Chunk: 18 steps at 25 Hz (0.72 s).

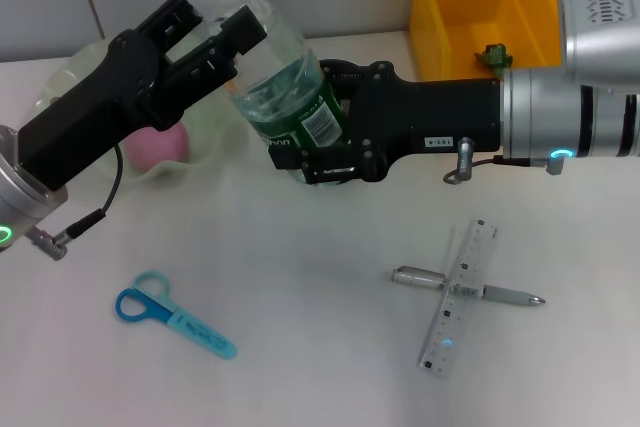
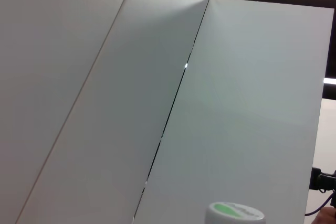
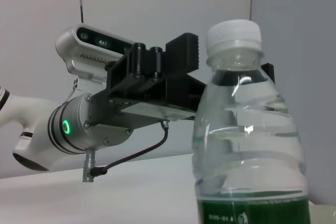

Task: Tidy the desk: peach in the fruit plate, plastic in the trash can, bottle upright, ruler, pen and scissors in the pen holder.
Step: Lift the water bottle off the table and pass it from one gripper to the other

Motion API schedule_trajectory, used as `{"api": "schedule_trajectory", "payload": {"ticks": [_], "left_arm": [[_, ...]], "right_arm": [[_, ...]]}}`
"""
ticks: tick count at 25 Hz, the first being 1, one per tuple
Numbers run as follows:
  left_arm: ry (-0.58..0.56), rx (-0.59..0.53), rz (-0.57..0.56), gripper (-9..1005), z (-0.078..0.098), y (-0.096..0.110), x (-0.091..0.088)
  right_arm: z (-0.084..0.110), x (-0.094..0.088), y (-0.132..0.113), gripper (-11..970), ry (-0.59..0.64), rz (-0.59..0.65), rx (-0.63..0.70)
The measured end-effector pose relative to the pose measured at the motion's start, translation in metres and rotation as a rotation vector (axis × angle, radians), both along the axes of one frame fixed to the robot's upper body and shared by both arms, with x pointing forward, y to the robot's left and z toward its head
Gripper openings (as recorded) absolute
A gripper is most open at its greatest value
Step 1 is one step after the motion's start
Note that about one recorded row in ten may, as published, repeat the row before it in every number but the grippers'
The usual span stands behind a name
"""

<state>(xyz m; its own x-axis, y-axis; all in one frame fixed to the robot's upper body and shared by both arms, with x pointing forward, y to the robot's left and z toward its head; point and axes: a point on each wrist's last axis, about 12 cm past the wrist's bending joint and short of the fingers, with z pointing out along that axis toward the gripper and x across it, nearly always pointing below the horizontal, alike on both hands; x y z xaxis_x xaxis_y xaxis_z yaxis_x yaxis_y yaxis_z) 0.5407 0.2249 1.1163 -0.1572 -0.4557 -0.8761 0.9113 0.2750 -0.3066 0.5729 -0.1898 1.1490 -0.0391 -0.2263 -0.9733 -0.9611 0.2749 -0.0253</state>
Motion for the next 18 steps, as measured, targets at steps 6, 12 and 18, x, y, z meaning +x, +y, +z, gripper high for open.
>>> {"api": "schedule_trajectory", "payload": {"ticks": [6,12,18], "left_arm": [[-0.001,0.0,0.0,780,0.0,0.0,0.0],[-0.013,-0.004,0.012,605,0.0005,0.0005,0.0004],[-0.019,-0.004,0.018,478,0.0001,0.0,0.0006]], "right_arm": [[-0.0004,-0.0005,0.0011,737,0.001,0.005,-0.002],[-0.0005,-0.0004,0.0022,737,0.003,0.007,-0.003],[-0.0001,0.0007,0.0047,738,0.013,0.018,-0.001]]}}
